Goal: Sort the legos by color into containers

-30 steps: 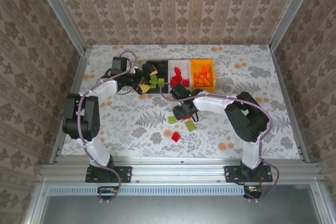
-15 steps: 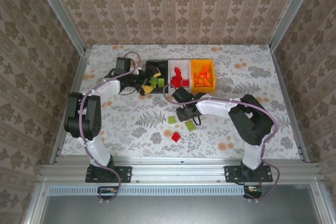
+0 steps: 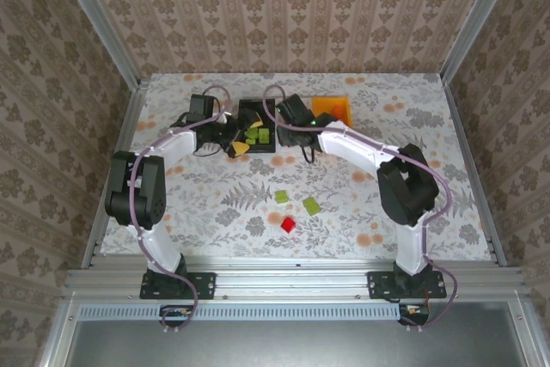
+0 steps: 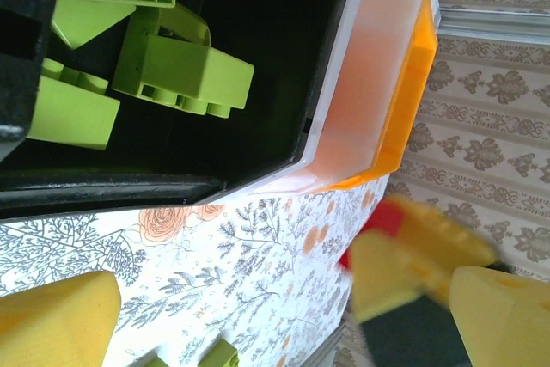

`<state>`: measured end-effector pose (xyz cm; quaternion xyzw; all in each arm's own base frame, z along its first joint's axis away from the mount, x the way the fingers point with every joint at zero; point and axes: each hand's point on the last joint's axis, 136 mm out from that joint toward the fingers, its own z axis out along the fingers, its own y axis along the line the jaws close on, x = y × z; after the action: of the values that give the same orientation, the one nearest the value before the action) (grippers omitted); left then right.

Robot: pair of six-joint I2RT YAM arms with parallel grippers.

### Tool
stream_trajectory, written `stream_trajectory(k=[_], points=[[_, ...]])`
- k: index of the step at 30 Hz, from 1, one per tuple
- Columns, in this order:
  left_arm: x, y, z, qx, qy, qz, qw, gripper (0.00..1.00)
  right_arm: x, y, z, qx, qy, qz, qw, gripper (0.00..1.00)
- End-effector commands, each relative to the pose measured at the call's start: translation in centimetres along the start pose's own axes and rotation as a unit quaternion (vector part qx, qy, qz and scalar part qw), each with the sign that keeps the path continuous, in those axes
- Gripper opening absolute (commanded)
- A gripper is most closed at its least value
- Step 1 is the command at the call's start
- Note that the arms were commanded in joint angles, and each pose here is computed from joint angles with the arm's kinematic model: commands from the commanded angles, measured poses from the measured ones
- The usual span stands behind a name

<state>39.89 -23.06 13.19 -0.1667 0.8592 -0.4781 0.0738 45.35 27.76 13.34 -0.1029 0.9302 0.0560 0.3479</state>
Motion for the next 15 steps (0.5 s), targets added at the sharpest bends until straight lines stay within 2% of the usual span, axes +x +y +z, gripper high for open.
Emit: stream_trajectory(k=[1,9,11,15], points=[[-0.5,0.1,0.1,-0.017,-0.004,0.024,1.0,1.0,0.1,-0.5,2.7,0.03,0.021,-0.022,0.999,0.42],[-0.3,-0.3,0.2,-0.025,0.005,0.049,0.998,1.0,-0.3,-2.6,7.2,0.034,0.046,0.001,0.998,0.47],[-0.3,-1.0,-0.3,-0.029,-0.001,0.066,0.997,1.0,-0.5,-2.5,7.0,0.022,0.046,0.005,0.999,0.56],[0.6,-2.9,-1.4,-0.049,-0.014,0.118,0.992,1.0,-2.2,-2.2,4.2,0.001,0.015,0.012,1.0,0.63]])
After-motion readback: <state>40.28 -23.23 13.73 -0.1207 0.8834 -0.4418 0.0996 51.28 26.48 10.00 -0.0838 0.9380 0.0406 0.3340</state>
